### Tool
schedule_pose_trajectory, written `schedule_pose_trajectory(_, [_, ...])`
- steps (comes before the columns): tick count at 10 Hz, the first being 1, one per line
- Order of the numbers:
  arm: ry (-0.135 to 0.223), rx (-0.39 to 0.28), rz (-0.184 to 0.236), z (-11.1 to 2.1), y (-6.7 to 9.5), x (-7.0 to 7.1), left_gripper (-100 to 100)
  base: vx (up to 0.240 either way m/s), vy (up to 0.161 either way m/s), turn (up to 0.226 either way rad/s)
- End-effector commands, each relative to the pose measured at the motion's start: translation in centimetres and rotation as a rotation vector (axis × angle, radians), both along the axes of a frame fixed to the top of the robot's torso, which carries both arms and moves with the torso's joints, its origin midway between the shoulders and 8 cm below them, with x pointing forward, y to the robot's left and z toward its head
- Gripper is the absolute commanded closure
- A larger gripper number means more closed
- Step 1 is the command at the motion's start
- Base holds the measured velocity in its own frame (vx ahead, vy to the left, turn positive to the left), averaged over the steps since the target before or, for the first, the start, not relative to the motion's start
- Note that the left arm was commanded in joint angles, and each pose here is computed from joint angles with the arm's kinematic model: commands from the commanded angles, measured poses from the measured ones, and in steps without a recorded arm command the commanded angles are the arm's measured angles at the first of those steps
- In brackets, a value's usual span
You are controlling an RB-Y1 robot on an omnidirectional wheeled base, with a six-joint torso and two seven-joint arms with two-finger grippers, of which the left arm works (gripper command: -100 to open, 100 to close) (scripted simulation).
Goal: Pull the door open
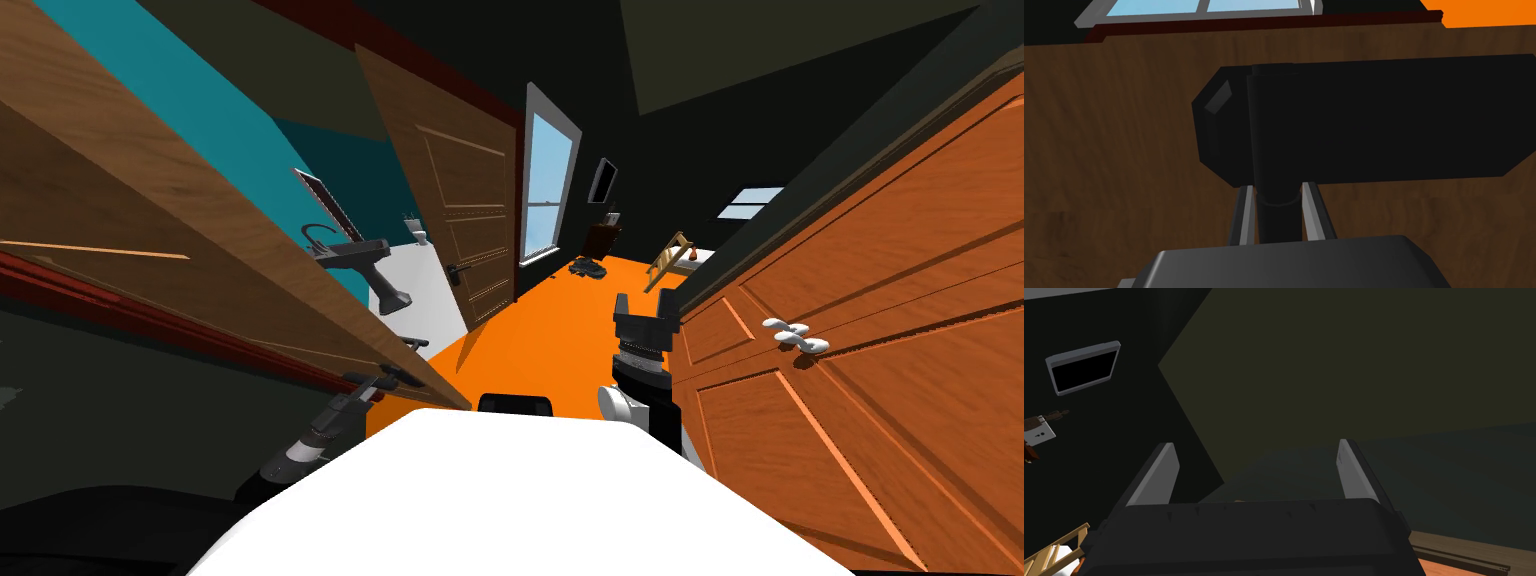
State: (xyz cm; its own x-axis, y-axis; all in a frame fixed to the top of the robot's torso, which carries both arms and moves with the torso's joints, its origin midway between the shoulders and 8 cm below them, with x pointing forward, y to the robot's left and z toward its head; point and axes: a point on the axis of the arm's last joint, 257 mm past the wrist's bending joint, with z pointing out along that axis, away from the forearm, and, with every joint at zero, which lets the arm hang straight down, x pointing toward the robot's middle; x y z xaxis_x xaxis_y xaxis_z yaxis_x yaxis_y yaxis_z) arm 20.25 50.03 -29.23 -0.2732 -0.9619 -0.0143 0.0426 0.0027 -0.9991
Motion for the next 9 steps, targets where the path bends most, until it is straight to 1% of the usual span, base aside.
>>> schedule_pose_trajectory(1, [0.007, -0.011, -0.017, -0.5, -0.7, -1.2, 100, -0.024, 0.021, -0.059])
schedule_pose_trajectory(7, [0.017, -0.011, -0.033, -0.3, -0.4, -4.5, 100, -0.044, 0.033, -0.037])
schedule_pose_trajectory(8, [0.023, -0.01, -0.036, -0.2, -0.3, -5.5, 100, -0.078, 0.074, -0.016])
schedule_pose_trajectory(9, [0.027, -0.008, -0.036, -0.1, -0.2, -5.9, 100, -0.108, 0.069, -0.007])
